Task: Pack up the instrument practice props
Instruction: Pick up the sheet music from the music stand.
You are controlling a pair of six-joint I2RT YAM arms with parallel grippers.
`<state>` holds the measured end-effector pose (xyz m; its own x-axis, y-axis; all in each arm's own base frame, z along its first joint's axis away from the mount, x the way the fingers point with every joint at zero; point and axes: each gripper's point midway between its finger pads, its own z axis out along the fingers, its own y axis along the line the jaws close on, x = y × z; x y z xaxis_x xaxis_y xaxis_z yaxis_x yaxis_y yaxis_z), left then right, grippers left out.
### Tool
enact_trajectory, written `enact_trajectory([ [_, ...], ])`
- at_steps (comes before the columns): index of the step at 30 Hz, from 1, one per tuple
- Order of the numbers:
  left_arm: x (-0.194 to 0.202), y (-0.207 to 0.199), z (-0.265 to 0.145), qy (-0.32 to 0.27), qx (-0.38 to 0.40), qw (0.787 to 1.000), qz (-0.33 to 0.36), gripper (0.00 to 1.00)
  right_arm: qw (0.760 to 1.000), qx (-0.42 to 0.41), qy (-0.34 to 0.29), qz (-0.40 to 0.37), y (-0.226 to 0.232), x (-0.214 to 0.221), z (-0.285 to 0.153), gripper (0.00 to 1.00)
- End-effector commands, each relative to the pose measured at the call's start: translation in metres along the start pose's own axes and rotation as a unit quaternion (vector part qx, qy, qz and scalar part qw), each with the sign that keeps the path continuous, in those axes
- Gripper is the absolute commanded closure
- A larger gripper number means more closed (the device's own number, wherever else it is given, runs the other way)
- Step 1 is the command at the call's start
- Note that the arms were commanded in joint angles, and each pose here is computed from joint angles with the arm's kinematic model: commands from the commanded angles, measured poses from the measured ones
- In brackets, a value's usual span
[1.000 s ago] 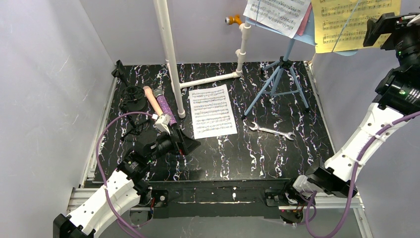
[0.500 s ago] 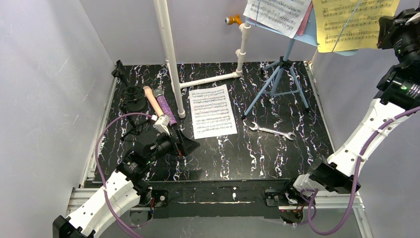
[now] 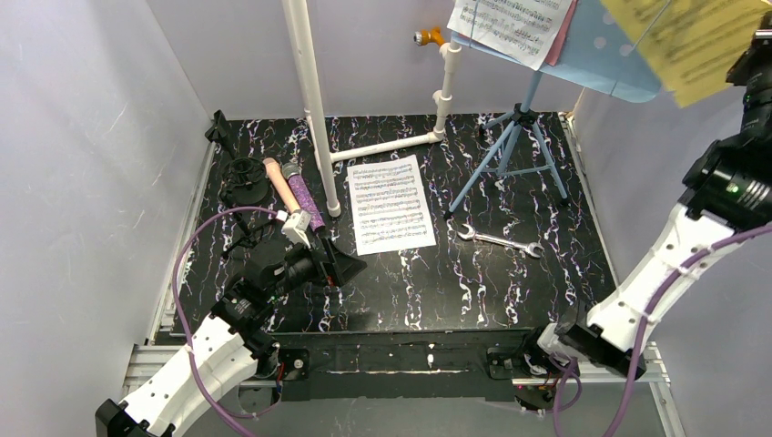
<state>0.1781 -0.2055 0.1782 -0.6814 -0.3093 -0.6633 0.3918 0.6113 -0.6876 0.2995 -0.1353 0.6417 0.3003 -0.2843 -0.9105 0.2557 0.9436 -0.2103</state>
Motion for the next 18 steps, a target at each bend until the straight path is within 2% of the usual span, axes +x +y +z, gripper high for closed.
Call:
enact_trajectory([
  [1,-0.012,-0.01,-0.003,-0.014,0.009,1.0,0.007,0.02,0.977,0.124,-0.152,-0.08,-0.026,-0.109,-0.054,0.99],
  [5,-0.012,-0.012,-0.001,-0.012,0.014,1.0,0.004,0.02,0.961,0.151,-0.213,-0.093,-0.022,-0.151,-0.088,0.99],
  [9,-0.012,-0.015,-0.001,-0.012,0.025,1.0,0.005,0.02,0.957,0.11,-0.253,-0.084,0.006,-0.182,-0.115,0.99],
  [14,-0.013,-0.025,0.0,-0.016,0.055,0.998,0.012,0.02,0.966,-0.04,-0.255,-0.036,0.071,-0.191,-0.139,0.99],
  [18,-0.013,-0.029,0.0,-0.009,0.066,0.997,0.028,0.02,0.958,-0.208,-0.188,0.053,0.13,-0.163,-0.148,0.99],
])
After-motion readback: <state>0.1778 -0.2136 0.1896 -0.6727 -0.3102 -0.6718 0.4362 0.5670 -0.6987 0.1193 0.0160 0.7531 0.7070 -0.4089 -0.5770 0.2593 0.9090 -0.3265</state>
